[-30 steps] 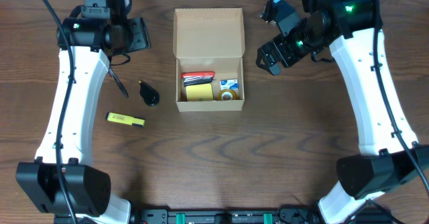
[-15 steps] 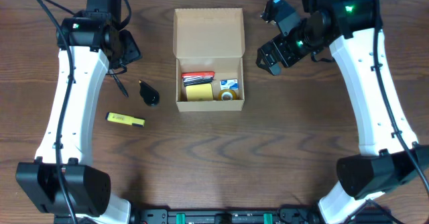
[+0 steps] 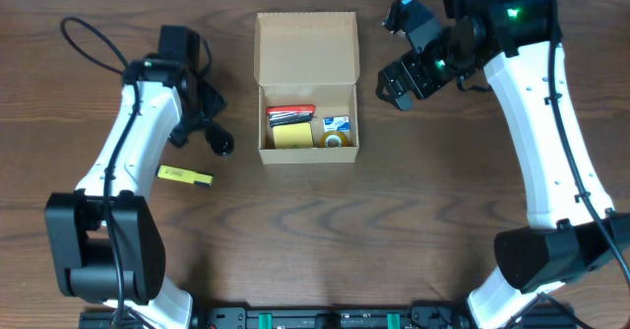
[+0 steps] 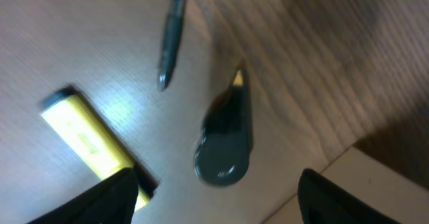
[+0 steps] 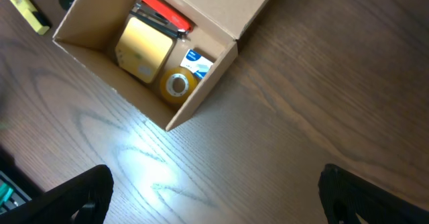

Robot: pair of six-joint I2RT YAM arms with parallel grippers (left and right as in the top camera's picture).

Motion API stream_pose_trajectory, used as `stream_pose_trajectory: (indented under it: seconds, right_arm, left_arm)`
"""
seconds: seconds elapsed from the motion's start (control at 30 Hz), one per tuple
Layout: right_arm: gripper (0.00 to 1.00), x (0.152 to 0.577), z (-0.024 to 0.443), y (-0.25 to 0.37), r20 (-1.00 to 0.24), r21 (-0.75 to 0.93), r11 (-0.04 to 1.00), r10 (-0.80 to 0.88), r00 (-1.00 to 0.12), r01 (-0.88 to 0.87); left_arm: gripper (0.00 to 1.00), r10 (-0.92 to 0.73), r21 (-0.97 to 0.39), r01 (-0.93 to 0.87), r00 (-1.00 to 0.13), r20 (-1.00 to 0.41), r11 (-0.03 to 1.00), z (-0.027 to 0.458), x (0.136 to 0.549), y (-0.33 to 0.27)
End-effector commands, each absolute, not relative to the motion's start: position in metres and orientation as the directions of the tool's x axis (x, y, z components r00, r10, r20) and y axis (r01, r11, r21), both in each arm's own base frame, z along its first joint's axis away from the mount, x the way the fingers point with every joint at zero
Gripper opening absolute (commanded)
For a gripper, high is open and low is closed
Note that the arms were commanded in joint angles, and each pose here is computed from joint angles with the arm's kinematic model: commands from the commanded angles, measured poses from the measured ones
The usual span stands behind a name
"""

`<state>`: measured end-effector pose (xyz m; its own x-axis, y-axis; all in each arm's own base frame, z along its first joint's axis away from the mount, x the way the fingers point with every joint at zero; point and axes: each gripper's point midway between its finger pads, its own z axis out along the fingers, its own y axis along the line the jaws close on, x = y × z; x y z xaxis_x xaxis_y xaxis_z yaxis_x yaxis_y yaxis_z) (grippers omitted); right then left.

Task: Pack container
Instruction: 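Move the left gripper to the black tape measure and grasp it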

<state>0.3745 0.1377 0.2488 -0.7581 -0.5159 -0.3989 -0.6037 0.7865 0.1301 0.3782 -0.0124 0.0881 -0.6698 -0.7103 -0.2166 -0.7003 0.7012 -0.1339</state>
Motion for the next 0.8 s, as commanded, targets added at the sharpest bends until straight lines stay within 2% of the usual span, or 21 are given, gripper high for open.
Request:
stream_pose_trajectory:
  seconds: [0.0, 0.23, 0.63, 0.77]
  right_arm:
    - [0.99, 0.373, 0.248, 0.141, -0.398, 0.129, 0.777, -0.529, -0.75, -0.616]
    - [0.99, 0.373, 0.248, 0.141, -0.398, 0.129, 0.777, -0.529, -0.75, -0.616]
    - [0.99, 0.373, 0.248, 0.141, -0.398, 0.129, 0.777, -0.529, -0.75, -0.616]
    - [0.99, 0.373, 0.248, 0.141, -0.398, 0.129, 0.777, -0.529, -0.75, -0.616]
  left_arm:
    - [0.78, -0.74, -0.166, -0.723, -0.636, -0.218, 0.671, 0.075, 0.38, -0.018]
    - [0.84, -0.74, -0.12, -0.734, -0.64, -0.206, 0.669, 0.043, 0.371, -0.023]
    - [0.84, -0.797, -0.07, -0.797, -0.587, -0.139, 0.599, 0.005, 0.364, -0.038]
    - [0.82, -0.803, -0.059, -0.805, -0.581, -0.131, 0.591, 0.0, 0.363, -0.038]
